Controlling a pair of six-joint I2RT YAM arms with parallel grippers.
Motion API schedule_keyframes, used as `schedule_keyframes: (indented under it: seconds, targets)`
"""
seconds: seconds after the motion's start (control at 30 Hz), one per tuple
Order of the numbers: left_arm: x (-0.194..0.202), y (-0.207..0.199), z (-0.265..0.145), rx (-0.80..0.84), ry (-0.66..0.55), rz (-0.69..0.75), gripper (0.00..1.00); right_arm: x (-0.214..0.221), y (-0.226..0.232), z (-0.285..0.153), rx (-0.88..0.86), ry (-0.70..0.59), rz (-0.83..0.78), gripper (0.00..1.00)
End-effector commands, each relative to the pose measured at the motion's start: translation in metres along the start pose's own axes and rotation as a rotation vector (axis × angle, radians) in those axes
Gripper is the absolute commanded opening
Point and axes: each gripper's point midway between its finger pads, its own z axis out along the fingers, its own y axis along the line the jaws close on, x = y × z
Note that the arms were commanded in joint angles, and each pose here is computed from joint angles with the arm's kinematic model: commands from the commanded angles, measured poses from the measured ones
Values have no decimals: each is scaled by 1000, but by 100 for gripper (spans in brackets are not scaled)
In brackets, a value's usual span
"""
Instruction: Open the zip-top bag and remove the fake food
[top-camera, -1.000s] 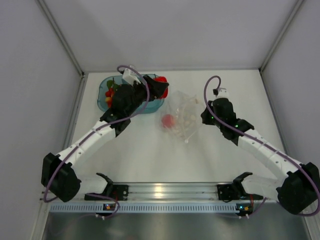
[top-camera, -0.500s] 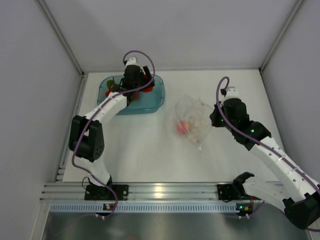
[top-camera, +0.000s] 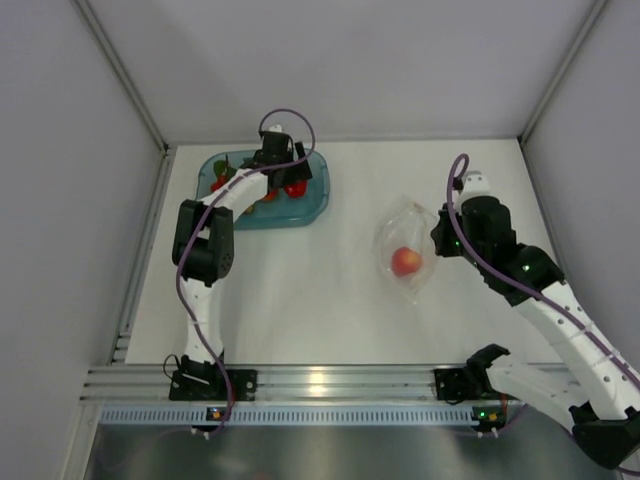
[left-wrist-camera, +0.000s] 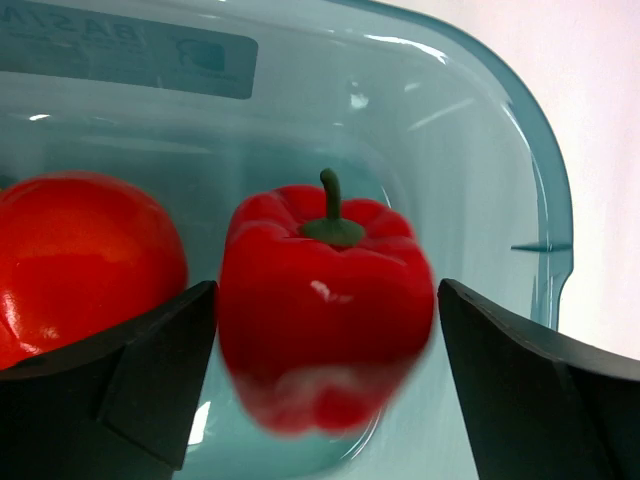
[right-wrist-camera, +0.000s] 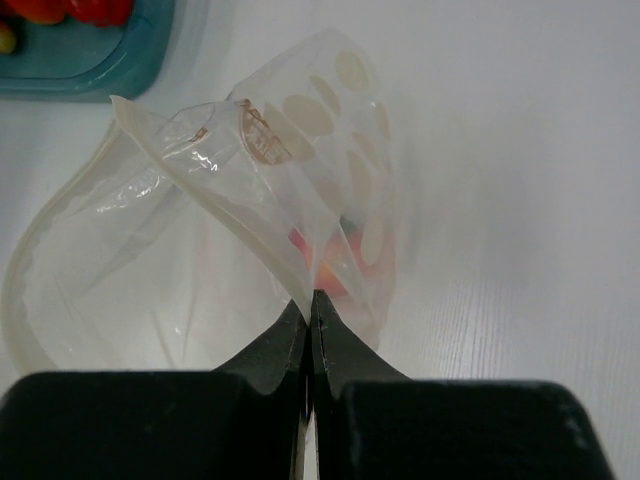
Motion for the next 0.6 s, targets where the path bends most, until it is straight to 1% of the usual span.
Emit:
schedule_keyframes:
  seconds: [0.0,0.13,0.23,0.27,0.33,0.37,0.43,0.47,0.53,0.57]
  targets:
    - [-32,-17,-18,50,-57,12,98,-24,-3,-16,5,-58,1,0]
    - [-50,-28,-37,89,-93,23,98,-28,2,-15,-13,-56,-2,0]
    - [-67,-36,-58,112,-131,23,98,-31,7,-15,-34,-59,4,0]
    - [-77,-42,-73,137,-152,21,98,-33,8,-15,-36,-62,6,0]
    - [-81,-47,-88,166,-161,11,98,-35,11,-13,-47,-59,11,0]
    - [-90,-54,-107,196,-183,6,98,-35,12,-12,-50,-53,13,0]
    - [-86,-64,-126,255,-167,-2,98,-36,14,-10,-58,-50,26,0]
    - [-94,-72,-148,287,-194,-5,98,-37,15,-9,-59,-54,32,0]
    - [-84,-81,-166,310,-192,2,98,-37,16,-6,-57,-59,58,0]
    - [-91,-88,-191,333,-230,5,98,-40,17,-5,-60,-75,72,0]
